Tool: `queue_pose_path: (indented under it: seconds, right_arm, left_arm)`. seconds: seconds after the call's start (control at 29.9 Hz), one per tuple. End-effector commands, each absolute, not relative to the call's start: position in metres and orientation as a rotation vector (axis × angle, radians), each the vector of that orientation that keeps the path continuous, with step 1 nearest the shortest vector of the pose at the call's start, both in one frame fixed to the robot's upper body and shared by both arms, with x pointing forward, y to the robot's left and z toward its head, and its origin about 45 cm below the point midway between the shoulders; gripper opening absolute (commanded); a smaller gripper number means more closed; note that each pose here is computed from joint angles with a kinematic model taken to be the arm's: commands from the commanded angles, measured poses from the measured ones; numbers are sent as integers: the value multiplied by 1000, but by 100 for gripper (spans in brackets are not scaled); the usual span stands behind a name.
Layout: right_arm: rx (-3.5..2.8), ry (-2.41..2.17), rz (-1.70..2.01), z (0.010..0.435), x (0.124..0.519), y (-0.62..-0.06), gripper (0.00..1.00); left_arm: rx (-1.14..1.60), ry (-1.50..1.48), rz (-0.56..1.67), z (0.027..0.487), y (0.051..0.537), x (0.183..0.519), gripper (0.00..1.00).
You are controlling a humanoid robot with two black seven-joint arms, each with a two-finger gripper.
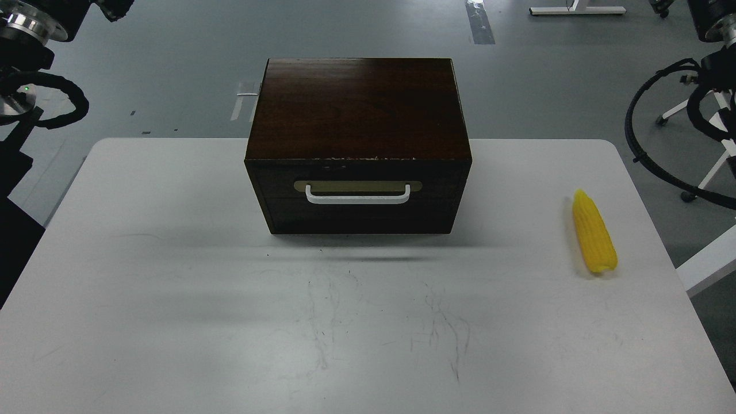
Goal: Put corn in drawer with both arms
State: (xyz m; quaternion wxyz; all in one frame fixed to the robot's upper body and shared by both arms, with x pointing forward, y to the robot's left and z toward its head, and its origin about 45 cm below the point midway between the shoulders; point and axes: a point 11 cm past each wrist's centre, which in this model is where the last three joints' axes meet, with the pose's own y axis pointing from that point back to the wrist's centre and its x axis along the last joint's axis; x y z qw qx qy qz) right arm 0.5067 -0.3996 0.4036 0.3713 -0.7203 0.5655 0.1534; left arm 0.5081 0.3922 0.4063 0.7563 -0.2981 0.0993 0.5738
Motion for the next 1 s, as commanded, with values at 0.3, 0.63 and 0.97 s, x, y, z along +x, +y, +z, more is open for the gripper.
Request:
queue_pose_path:
  seconds: [0.3, 0.63, 0.97]
  right_arm:
    - [-1842, 1462, 379, 406, 505, -406, 100]
    - [-1840, 1465, 374, 406, 505, -407, 100]
    - [-1828, 1490, 351, 407, 500, -421, 100]
  left_arm:
    - [-639, 221, 1260, 401, 394, 507, 98]
    - [-339, 28, 1120, 414, 379, 475, 94]
    - [151, -480, 799, 447, 310, 394, 83]
